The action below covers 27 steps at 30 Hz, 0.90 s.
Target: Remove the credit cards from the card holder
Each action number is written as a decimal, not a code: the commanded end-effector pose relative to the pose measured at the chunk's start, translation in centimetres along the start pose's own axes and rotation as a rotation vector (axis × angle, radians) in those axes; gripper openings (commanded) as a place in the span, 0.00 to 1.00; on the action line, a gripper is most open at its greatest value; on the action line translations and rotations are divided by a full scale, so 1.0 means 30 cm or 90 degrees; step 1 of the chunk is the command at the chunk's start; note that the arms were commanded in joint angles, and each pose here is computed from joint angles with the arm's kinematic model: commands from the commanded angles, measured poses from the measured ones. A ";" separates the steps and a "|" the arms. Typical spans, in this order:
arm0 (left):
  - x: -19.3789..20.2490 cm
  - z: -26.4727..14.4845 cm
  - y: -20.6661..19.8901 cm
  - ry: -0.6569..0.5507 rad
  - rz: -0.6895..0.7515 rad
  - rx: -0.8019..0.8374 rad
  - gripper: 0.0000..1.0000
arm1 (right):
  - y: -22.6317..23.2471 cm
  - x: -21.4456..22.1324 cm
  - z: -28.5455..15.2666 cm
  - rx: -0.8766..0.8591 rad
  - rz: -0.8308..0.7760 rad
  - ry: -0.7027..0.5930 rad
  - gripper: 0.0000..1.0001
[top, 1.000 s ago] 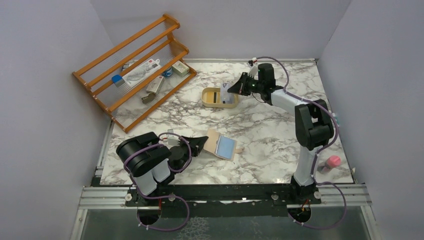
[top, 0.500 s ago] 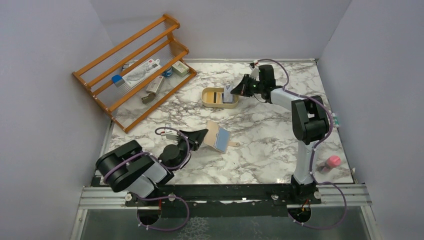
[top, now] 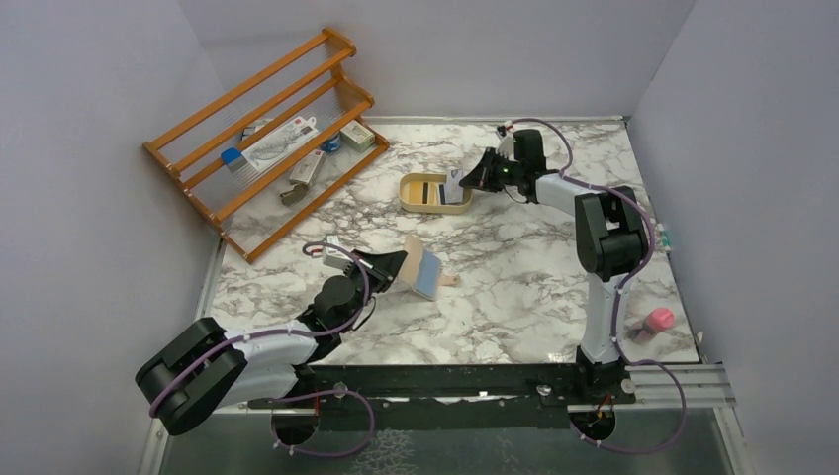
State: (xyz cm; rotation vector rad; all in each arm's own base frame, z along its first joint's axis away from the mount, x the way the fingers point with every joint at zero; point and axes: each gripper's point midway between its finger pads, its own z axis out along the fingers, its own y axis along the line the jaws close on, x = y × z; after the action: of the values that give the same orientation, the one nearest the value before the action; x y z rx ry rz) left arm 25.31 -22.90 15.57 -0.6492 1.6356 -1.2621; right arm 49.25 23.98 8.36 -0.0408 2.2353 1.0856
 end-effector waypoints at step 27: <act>-0.045 0.037 0.171 0.036 0.355 -0.214 0.00 | 0.009 -0.128 -0.034 0.073 -0.058 0.003 0.52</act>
State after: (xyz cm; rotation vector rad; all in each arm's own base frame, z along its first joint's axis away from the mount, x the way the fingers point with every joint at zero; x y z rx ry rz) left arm 27.19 -22.11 11.80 -0.3641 1.8849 -0.7666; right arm 50.61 23.22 9.41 -0.1003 2.2895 0.9711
